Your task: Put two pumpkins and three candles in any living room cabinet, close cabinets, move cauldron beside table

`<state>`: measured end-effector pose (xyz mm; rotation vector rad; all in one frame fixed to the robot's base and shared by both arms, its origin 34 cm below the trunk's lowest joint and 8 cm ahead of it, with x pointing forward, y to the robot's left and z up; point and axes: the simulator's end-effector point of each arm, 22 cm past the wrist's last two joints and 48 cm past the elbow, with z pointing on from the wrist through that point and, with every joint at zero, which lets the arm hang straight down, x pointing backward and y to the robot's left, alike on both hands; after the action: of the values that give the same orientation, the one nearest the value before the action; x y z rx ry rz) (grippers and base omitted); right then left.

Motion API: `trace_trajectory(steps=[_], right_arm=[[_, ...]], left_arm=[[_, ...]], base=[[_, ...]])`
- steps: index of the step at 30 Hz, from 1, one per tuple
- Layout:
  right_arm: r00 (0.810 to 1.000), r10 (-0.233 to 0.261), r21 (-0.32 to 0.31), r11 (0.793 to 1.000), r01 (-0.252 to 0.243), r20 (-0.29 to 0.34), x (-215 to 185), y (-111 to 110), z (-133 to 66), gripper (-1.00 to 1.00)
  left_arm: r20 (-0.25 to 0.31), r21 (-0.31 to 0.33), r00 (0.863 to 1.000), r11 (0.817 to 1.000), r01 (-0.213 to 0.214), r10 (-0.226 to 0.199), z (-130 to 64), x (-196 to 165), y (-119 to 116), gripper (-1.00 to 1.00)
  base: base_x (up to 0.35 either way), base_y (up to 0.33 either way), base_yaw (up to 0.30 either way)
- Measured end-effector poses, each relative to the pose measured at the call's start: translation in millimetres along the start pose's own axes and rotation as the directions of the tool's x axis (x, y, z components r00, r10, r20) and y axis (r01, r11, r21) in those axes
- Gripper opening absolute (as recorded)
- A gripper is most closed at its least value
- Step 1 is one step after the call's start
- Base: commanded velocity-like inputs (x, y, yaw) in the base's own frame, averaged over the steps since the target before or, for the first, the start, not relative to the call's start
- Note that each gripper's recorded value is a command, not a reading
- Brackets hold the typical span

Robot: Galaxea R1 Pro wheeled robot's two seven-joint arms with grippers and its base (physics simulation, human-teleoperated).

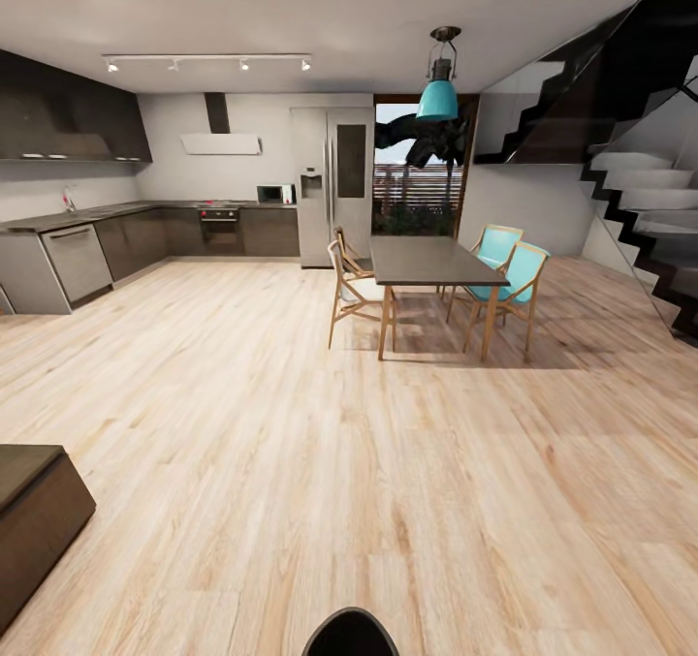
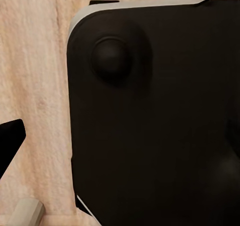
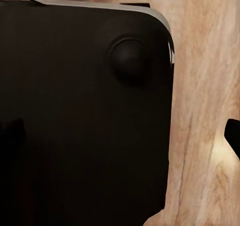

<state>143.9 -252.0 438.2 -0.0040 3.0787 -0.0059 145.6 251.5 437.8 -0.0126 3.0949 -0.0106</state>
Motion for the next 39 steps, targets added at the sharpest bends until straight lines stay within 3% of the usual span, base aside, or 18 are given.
trace_trajectory(steps=[16,21,23,29,35,39], right_arm=[[1.0,-0.003,-0.008,1.0,0.003,0.023,-7.2,1.6,-26.4,1.0],[1.0,-0.008,-0.01,1.0,0.008,0.019,-7.4,2.2,-34.3,1.0],[0.999,-0.003,-0.008,1.0,0.004,0.039,-18.8,2.2,-36.6,1.0],[0.989,0.006,-0.003,1.0,-0.006,0.147,-121.9,3.2,-51.0,1.0],[0.975,0.021,-0.019,1.0,-0.017,0.221,-249.5,43.2,-98.1,1.0],[0.95,0.022,-0.005,1.0,-0.021,0.311,-337.8,61.9,-132.6,1.0]], left_arm=[[0.005,-0.003,1.0,1.0,-0.001,0.001,-26.2,-4.4,1.4,1.0],[0.106,-0.007,0.994,1.0,0.015,-0.014,-34.5,-57.3,6.1,1.0],[0.161,-0.006,0.986,0.999,0.039,-0.037,-41.2,-97.9,7.8,1.0],[0.195,0.002,0.98,0.999,0.048,-0.047,-79.8,-216.0,10.9,1.0],[0.272,0.012,0.961,0.999,0.048,-0.049,-125.3,-312.2,9.0,1.0],[0.335,0.018,0.941,0.999,0.047,-0.05,-151.3,-363.5,7.1,1.0]], base=[[0.0,0.0,0.0],[0.0,0.0,0.0],[0.0,0.0,0.0],[0.0,0.0,0.0],[0.0,0.0,0.0],[0.0,0.0,0.0]])
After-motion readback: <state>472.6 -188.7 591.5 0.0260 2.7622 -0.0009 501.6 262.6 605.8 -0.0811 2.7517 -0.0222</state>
